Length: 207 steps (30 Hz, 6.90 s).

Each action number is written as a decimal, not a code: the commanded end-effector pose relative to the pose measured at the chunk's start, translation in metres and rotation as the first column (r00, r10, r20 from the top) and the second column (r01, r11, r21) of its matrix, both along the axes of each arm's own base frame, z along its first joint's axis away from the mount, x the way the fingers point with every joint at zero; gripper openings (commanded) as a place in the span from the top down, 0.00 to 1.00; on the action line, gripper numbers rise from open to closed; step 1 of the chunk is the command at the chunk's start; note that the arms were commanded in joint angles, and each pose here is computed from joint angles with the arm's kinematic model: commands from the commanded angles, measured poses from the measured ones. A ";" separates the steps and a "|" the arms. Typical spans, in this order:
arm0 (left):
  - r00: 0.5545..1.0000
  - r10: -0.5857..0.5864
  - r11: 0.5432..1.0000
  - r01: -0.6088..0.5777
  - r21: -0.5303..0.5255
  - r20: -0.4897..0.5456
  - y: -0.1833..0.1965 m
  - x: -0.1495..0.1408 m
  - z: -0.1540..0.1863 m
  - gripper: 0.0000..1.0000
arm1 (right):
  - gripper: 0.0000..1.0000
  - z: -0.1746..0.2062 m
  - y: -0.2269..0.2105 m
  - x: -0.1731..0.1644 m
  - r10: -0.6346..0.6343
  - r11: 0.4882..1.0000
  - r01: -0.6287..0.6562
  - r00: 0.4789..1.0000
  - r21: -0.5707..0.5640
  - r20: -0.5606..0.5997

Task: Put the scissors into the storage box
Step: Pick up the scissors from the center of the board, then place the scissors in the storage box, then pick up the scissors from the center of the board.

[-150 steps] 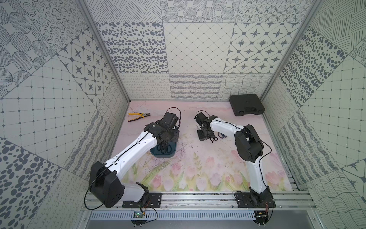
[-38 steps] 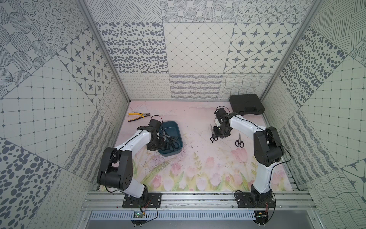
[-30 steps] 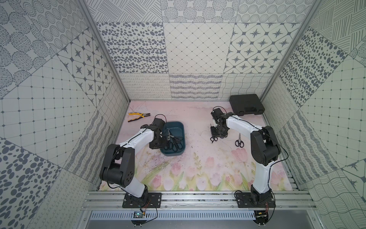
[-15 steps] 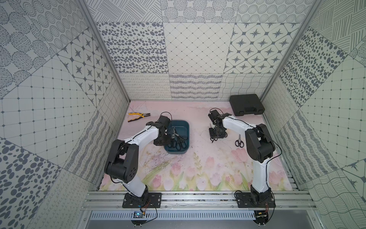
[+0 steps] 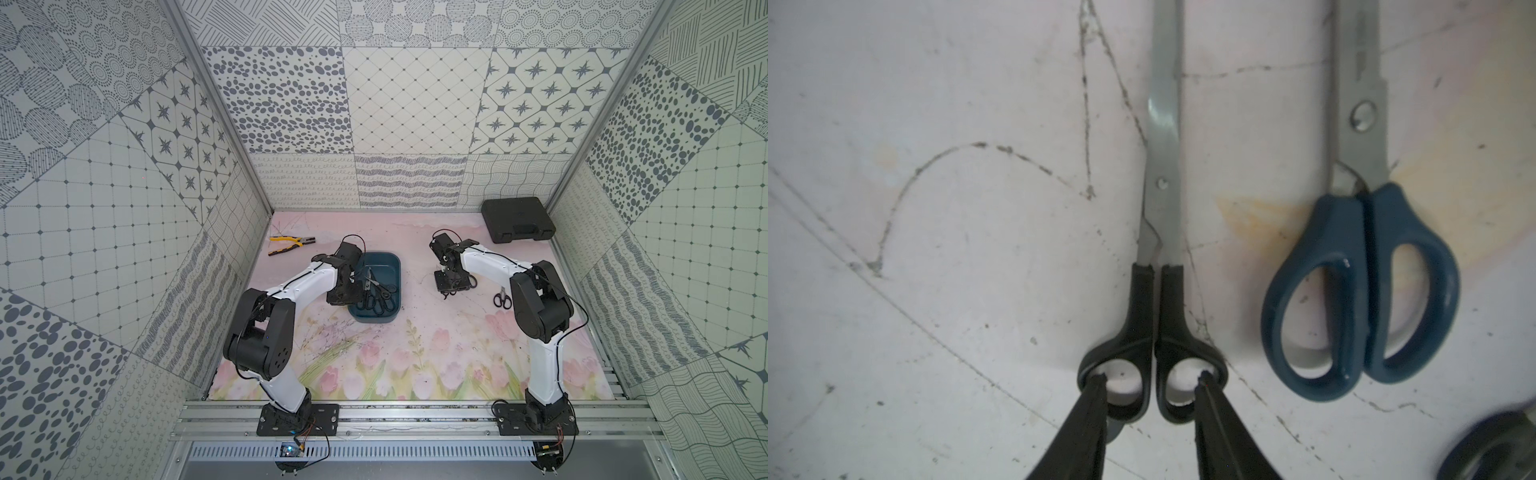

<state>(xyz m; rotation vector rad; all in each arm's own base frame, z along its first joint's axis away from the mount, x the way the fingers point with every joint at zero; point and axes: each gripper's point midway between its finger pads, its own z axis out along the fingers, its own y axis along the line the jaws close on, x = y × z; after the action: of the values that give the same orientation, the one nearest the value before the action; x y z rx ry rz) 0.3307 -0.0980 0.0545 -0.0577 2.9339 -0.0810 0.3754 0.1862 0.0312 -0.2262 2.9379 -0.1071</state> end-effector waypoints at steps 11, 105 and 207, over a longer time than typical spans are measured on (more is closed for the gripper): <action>1.000 0.013 1.000 -0.013 -0.008 -0.004 -0.004 -0.001 -0.004 0.93 | 0.73 -0.017 0.003 -0.002 -0.057 0.998 0.057 0.997 -0.016 -0.044; 0.943 0.030 0.985 0.028 -0.168 0.332 -0.003 -0.030 0.102 0.26 | 0.42 0.098 0.214 -0.030 0.244 0.898 -0.282 0.958 0.339 0.150; 0.571 -0.628 0.460 0.820 -0.340 0.529 -0.297 -0.079 0.107 0.03 | 0.92 -0.019 -0.059 0.021 0.002 0.999 0.002 0.997 0.044 -0.083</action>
<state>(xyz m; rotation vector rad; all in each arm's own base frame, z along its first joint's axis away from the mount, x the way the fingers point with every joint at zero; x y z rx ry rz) 0.2511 -0.3936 0.1511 1.0290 2.3034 -1.0040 0.4144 0.1337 0.0241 -0.2409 2.9405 -0.0189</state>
